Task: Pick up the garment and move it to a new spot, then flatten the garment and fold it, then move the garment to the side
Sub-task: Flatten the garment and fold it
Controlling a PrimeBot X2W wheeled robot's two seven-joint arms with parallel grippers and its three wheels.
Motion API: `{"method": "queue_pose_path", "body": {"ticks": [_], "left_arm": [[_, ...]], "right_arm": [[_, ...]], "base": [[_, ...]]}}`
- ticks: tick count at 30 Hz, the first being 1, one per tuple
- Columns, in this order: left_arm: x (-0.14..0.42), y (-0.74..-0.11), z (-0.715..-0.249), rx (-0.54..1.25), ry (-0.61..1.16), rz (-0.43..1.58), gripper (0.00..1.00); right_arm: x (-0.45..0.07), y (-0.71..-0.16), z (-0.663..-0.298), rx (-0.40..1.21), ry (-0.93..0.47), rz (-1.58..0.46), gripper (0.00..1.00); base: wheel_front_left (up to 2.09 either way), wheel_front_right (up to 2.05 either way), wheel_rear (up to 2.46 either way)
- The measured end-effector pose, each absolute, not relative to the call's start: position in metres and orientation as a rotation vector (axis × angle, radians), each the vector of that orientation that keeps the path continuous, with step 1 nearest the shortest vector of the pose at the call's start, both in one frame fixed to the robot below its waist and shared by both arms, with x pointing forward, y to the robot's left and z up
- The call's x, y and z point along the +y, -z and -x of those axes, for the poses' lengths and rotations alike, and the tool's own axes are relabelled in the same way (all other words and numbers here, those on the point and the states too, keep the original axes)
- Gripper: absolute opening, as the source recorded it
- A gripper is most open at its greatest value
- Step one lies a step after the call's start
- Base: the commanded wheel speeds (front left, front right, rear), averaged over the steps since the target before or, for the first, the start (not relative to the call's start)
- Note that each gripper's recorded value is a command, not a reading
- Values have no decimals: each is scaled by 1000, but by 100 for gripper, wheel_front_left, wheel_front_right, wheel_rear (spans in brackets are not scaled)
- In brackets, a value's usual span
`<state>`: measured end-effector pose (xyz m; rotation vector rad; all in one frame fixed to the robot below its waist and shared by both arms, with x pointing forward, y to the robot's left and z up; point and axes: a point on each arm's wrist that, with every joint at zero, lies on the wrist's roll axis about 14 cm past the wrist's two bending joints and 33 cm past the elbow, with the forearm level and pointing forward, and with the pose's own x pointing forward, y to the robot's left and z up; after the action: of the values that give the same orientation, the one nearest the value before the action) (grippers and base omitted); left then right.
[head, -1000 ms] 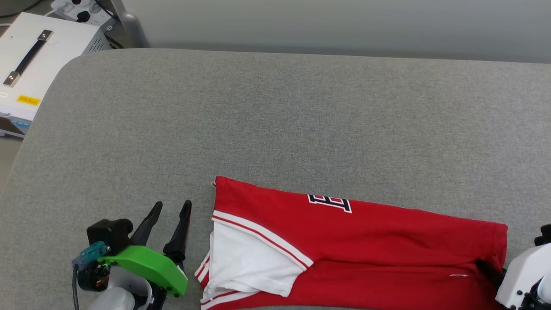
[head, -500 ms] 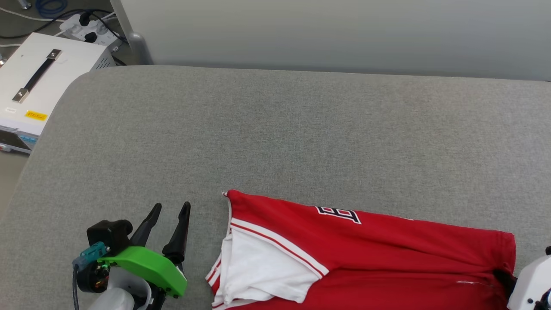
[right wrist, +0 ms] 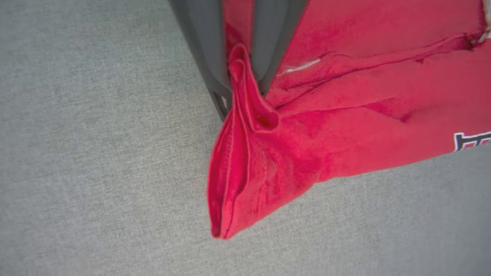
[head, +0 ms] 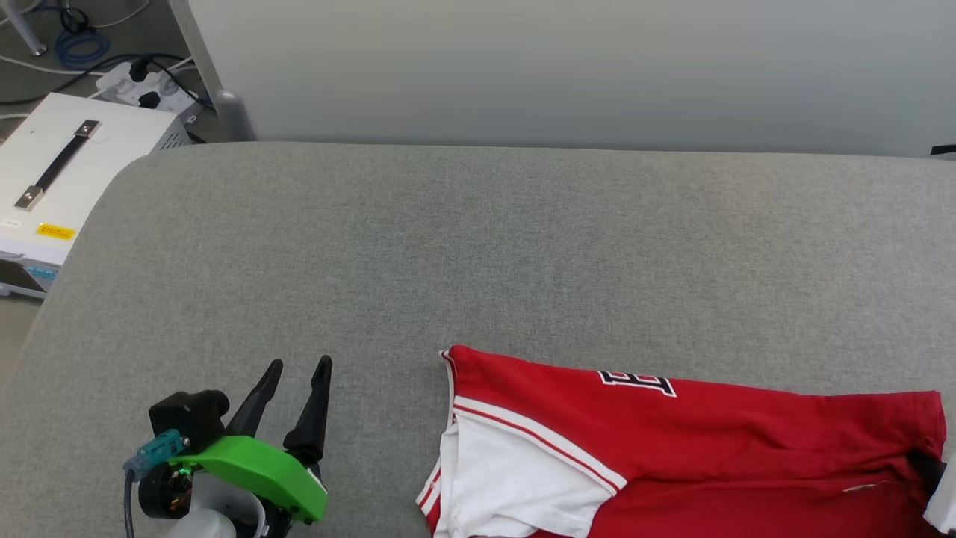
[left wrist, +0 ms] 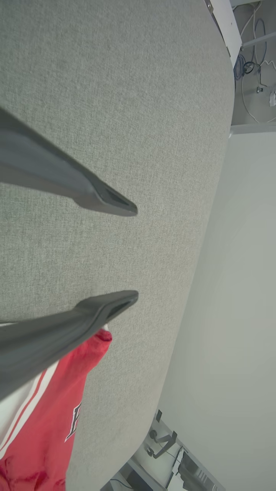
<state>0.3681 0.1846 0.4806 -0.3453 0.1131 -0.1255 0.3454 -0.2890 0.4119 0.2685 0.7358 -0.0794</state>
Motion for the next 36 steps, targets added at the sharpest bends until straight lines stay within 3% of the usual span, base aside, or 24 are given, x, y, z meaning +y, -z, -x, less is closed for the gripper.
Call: {"method": "queue_pose_path", "body": {"ticks": [10, 23, 36], "left_arm": [[185, -490, -359, 81, 124, 353, 100], [209, -489, -345, 67, 46, 367, 100], [232, -490, -332, 49, -21, 361, 100]], "right_arm": [[-229, -449, -342, 664, -93, -328, 0], [-89, -472, -334, 702, -467, -469, 0], [6, -478, -333, 709, -722, -635, 0]], "base": [[0, 0, 0], [0, 0, 0], [0, 0, 0]]}}
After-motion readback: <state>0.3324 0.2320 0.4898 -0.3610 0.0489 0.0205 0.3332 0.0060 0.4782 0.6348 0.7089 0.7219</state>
